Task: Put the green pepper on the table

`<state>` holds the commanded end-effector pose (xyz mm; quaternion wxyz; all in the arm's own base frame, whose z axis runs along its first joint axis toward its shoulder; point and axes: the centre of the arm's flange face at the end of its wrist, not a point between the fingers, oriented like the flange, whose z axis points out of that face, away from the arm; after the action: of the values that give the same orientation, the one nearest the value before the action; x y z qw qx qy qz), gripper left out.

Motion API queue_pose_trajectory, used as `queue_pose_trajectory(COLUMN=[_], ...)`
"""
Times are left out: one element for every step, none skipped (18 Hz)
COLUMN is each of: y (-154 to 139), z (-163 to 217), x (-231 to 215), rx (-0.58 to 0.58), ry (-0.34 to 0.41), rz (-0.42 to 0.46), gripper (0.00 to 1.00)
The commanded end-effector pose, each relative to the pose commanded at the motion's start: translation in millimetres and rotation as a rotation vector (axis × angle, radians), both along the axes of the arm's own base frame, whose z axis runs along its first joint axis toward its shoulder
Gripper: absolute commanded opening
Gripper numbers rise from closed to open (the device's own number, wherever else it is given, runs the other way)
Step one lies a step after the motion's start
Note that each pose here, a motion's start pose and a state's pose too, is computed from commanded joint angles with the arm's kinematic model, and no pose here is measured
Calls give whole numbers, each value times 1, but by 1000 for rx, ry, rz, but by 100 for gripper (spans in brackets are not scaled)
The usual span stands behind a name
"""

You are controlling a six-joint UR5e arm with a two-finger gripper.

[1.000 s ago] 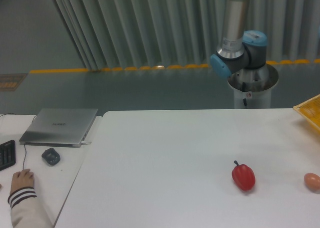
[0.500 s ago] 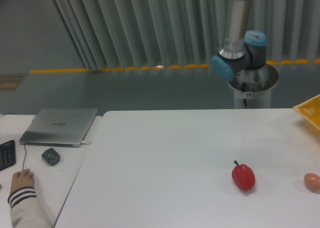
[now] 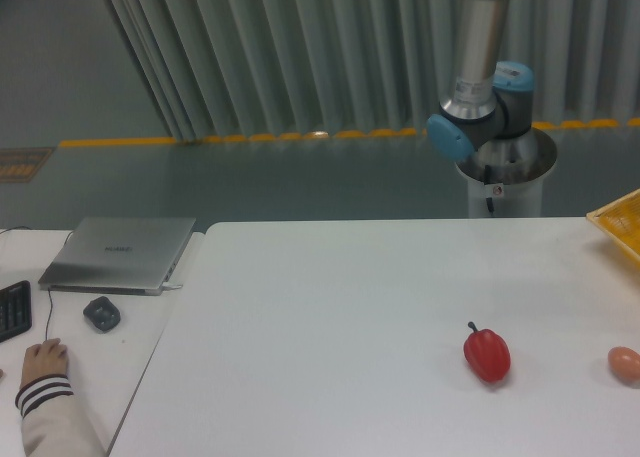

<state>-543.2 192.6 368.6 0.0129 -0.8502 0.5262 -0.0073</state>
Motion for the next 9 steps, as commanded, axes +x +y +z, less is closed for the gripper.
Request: queue_pose_trajectory(y=[-3, -5, -5, -7, -8, -8, -9, -10, -11], z=[-1, -1, -2, -2, -3, -5, -7, -10, -14], x=[-1, -1, -1, -1, -1, -1, 0, 1, 3], rx=[0, 1, -7, -22, -39, -49, -53, -53, -53], ry=[-7, -6, -9, -13, -16, -19, -25, -33, -40], rz=[-19, -33, -51, -64, -72, -83, -91, -95, -95], gripper=[100, 100, 100, 100, 100, 100, 100, 100, 100])
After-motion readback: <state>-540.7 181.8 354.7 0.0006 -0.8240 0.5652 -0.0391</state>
